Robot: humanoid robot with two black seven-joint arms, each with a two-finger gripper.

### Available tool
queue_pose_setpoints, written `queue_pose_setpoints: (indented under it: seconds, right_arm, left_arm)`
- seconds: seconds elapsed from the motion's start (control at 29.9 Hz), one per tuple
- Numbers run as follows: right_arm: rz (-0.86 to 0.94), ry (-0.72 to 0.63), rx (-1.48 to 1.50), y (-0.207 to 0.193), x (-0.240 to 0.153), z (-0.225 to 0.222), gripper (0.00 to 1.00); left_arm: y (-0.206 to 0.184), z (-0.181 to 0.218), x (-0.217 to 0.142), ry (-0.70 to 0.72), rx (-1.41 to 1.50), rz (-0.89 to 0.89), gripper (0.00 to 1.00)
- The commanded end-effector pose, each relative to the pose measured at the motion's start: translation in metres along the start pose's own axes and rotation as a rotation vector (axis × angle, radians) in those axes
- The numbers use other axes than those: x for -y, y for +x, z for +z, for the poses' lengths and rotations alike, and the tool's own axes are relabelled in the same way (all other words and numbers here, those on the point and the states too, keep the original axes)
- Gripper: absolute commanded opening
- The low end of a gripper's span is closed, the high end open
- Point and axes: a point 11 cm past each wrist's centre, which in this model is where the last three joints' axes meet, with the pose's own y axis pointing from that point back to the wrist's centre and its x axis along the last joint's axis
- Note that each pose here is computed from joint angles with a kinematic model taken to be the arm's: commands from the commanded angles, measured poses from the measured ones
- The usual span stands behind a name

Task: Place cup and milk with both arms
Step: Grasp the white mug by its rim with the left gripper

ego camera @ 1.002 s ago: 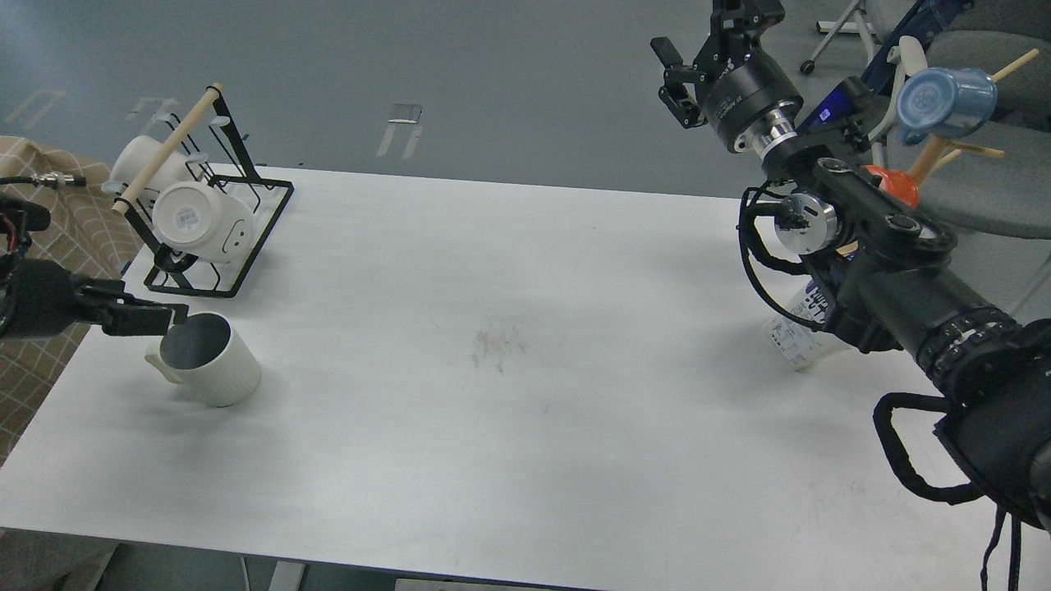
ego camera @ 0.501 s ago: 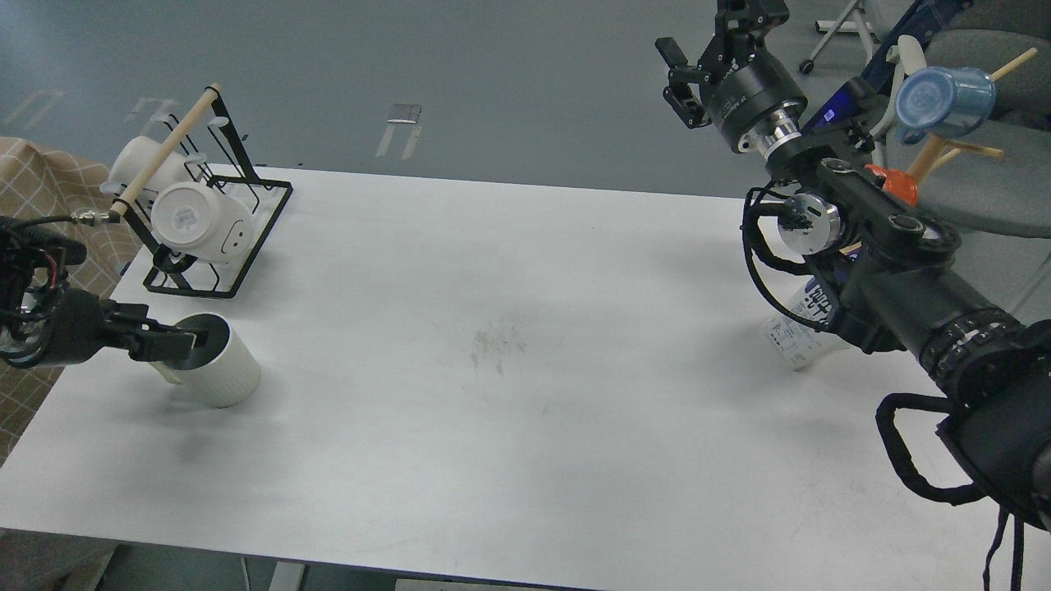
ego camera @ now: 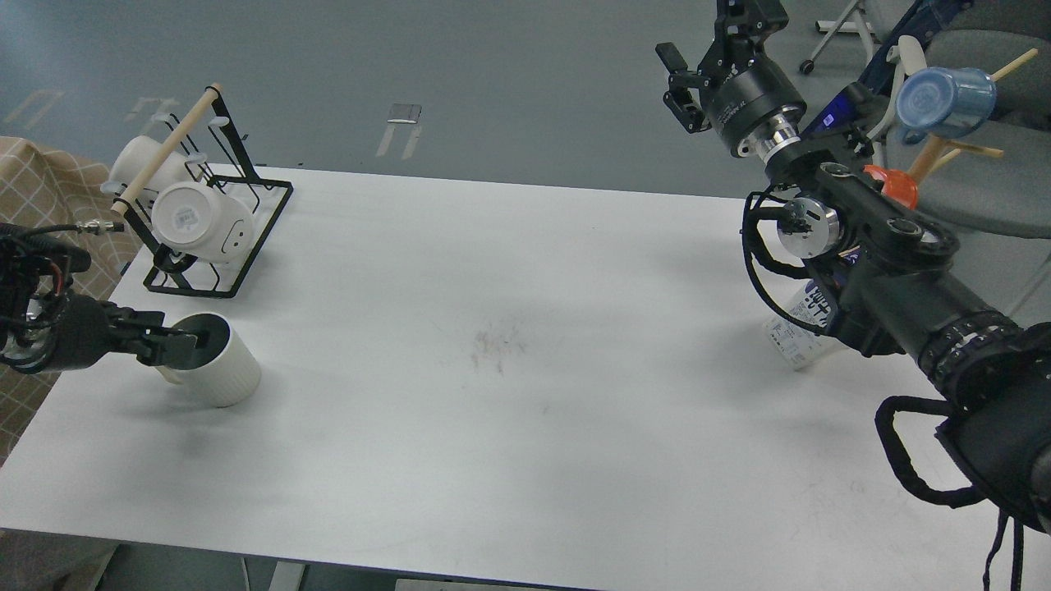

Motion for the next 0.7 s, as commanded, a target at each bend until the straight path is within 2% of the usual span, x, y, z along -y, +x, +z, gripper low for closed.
queue_pose_setpoints:
  seconds: [0.0, 0.03, 0.1, 0.43, 0.67]
  right_arm:
    - [0.001, 0.000, 0.001, 0.000, 0.000, 0.000, 1.00]
    - [0.000, 0.001, 0.002, 0.000, 0.000, 0.000, 1.00]
    - [-0.001, 0.001, 0.003, -0.001, 0.000, 0.000, 1.00]
    - [0.000, 0.001, 0.002, 0.000, 0.000, 0.000, 1.00]
    - [0.001, 0.001, 0.001, 0.000, 0.000, 0.000, 1.00]
  left_arm:
    - [0.000, 0.001, 0.002, -0.004, 0.000, -0.001, 0.32]
    - [0.000, 0.001, 0.002, -0.004, 0.000, -0.001, 0.27]
    - [0.000, 0.002, 0.003, -0.007, 0.002, 0.000, 0.00]
    - [0.011, 0.002, 0.000, -0.004, 0.033, 0.048, 0.00]
    - [0.024, 0.023, -0.005, -0.061, 0.084, 0.077, 0.00]
